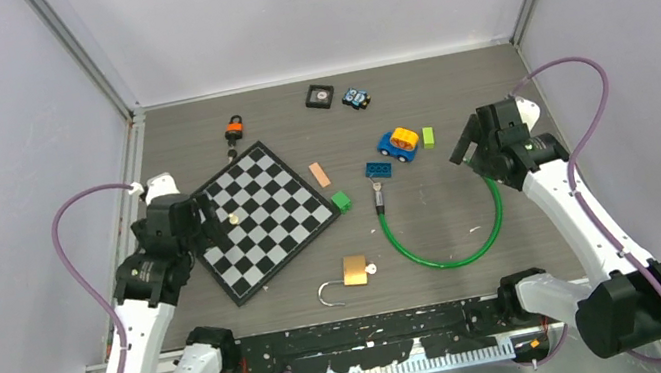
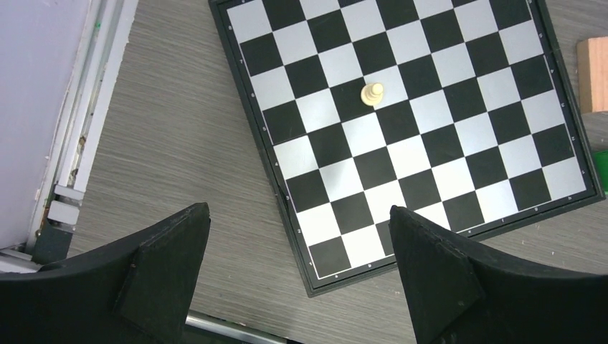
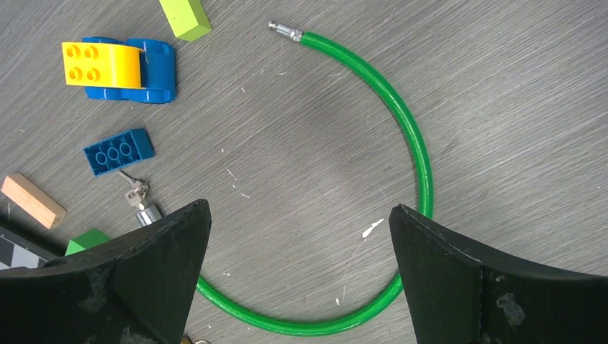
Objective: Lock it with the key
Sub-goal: Pick up the lock from the center of the board.
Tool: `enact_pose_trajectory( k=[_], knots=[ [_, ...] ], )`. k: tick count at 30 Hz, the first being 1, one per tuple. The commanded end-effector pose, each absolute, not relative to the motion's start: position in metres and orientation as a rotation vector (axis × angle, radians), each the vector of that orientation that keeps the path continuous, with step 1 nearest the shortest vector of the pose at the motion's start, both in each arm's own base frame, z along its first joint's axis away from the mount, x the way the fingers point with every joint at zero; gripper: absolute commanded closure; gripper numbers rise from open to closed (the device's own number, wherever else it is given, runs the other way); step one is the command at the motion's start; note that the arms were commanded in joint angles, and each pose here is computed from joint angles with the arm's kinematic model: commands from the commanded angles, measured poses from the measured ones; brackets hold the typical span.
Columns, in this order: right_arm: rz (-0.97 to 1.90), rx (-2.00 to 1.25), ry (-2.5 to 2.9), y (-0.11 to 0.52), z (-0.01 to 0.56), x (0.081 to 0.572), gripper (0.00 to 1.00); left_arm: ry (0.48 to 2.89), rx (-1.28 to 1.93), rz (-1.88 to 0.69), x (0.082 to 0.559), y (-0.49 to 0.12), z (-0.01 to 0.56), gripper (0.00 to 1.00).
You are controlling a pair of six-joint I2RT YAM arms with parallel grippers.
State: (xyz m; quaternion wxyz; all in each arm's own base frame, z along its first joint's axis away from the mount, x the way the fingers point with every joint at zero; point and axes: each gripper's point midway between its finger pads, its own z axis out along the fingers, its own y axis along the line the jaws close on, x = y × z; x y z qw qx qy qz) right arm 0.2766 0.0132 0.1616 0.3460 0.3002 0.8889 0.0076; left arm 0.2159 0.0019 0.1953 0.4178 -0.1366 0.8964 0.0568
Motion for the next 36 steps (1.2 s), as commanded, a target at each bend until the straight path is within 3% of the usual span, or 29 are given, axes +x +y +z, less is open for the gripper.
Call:
enact_pose_trajectory(
  k=[1, 9, 20, 36],
  knots=[
    [0.016, 0.696, 2.315, 0.013, 0.171, 0.278, 0.00, 2.167, -0.367, 0.116, 0.215, 0.005, 0.225, 0.02],
    [0.237, 0.594, 2.429, 0.050, 0.147, 0.276, 0.00, 2.146, -0.382, 0.020, 0.208, -0.005, 0.231, 0.02],
    [0.285, 0.391, 2.475, 0.126, 0.131, 0.288, 0.06, 2.167, -0.314, 0.011, 0.210, -0.009, 0.219, 0.02],
    [0.242, 0.111, 2.658, 0.212, 0.054, 0.304, 0.31, 2.207, -0.286, 0.003, 0.213, -0.014, 0.213, 0.02]
  ],
)
